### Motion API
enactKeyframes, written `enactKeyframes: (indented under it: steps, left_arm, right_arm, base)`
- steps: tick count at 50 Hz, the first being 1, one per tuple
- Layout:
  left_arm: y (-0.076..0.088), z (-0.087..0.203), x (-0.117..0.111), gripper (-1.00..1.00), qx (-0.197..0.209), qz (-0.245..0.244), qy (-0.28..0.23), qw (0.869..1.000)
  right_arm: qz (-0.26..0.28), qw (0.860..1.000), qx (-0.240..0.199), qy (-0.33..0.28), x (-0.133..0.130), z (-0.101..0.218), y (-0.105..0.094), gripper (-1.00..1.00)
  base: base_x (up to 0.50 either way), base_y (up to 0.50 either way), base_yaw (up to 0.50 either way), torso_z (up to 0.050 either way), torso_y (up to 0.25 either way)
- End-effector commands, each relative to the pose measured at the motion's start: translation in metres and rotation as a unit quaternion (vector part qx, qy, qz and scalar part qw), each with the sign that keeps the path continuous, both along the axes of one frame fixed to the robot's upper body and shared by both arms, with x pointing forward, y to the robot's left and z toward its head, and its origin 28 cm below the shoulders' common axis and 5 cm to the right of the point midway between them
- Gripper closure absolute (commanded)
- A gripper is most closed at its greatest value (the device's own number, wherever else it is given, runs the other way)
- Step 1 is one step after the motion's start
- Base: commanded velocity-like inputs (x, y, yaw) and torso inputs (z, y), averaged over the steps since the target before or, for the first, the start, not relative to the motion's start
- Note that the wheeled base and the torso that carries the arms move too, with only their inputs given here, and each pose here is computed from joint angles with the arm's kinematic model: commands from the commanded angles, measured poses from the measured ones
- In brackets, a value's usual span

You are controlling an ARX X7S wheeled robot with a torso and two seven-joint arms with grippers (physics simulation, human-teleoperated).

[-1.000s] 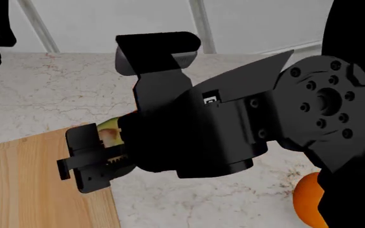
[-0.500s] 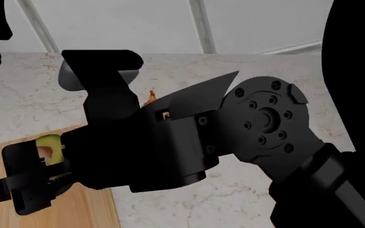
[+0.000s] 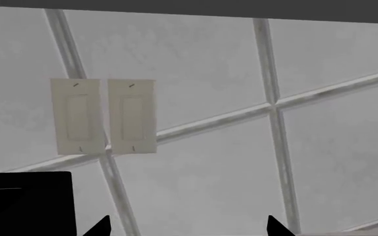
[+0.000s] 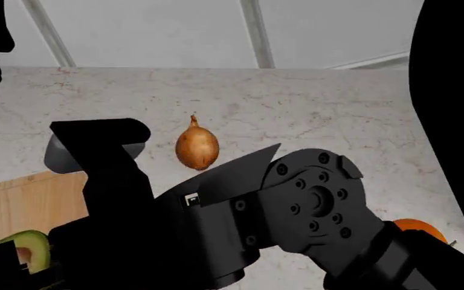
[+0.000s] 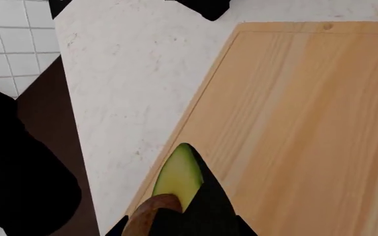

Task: Clear the non-vegetable object off the cutting board and place the vegetables onto it.

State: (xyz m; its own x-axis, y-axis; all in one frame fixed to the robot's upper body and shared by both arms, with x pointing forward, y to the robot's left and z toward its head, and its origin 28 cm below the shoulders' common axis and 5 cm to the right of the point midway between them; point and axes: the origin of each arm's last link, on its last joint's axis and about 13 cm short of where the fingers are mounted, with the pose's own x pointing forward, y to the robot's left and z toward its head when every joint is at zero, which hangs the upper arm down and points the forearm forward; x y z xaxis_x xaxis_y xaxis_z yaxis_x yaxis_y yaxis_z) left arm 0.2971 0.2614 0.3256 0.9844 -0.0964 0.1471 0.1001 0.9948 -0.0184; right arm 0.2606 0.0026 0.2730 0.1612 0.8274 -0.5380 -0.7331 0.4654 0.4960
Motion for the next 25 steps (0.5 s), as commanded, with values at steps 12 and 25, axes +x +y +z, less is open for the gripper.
enactKeyframes:
  steps: [12,25]
  left_arm:
    - [0.001,-0.001,0.0,-1.0,-0.002,0.002,0.001,1.0]
    - [0.002,-0.002,-0.001,-1.0,-0.003,0.004,0.001,1.0]
  right_arm:
    - [0.028,0.999,-0.008,0.027,-0.006,-0.021,0.005,1.0]
    - [0.02,0.999,-0.007,0.032,-0.005,-0.029,0.002,1.0]
  base:
    - [0.0,0.0,0.0,0.0,0.0]
    - [0.0,0.0,0.0,0.0,0.0]
